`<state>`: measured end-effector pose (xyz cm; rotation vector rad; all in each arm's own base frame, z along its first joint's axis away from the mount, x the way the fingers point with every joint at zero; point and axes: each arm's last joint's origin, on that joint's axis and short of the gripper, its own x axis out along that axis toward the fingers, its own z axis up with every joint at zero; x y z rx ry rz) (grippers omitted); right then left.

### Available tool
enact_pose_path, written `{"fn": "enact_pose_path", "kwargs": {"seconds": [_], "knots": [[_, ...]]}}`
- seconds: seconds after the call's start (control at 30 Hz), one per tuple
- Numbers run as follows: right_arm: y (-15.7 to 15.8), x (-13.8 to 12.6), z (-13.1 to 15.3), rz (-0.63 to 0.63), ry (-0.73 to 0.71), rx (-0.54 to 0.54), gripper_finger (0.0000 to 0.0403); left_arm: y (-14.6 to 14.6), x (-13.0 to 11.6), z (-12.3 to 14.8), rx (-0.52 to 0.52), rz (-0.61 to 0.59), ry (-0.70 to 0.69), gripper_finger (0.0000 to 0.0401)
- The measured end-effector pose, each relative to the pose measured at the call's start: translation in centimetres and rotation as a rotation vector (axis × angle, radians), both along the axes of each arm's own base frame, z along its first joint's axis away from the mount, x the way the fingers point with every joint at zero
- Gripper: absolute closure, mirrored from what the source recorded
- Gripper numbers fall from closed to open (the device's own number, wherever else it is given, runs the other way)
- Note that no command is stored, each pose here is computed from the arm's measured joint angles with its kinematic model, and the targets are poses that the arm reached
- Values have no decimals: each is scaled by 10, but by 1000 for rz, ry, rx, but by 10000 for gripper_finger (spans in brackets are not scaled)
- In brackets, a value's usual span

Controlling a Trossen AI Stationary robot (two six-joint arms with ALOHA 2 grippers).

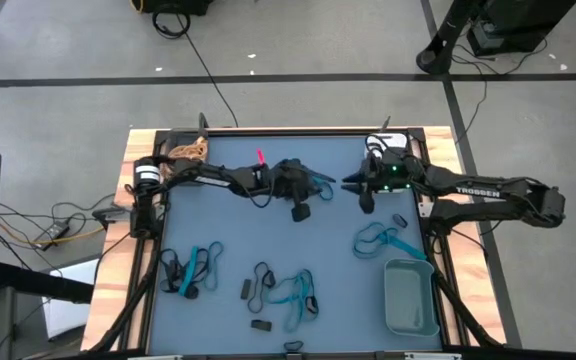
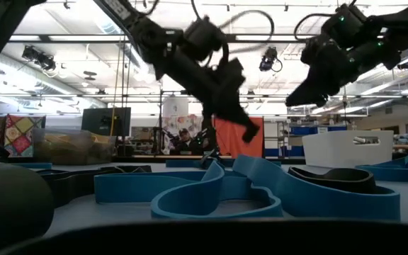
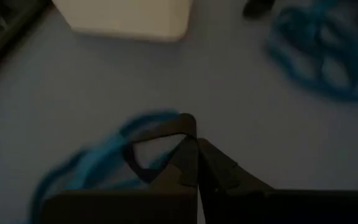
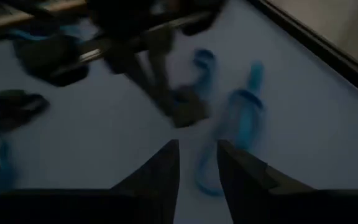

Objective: Sort rubber bands into baskets
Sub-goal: Put the black rubber band into the white bin

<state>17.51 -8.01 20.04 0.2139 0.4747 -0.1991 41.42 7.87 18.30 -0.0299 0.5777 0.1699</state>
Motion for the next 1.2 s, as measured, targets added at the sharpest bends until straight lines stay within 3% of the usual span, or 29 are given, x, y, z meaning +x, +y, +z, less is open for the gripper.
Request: {"fn": "enact_pose_path", "kwargs": {"seconds": [0.2, 0.5, 0.63, 0.8, 1.1, 1.2], "knots": [[13, 13, 5, 81, -66, -73, 264, -8, -2, 26, -33, -39, -103, 400], [34, 33, -4, 162, -54, -217, 162, -21, 2, 43, -105, -129, -241, 400], [39, 39, -5, 185, -77, -225, 145, -23, 3, 44, -111, -129, -254, 400], [39, 42, -4, 180, -105, -233, 192, -23, 3, 44, -125, -122, -254, 400], [39, 41, -4, 173, -104, -200, 378, -23, 3, 45, -128, -120, -257, 388], [39, 41, -5, 174, -97, -200, 385, -22, 3, 45, -136, -116, -263, 386]]}}
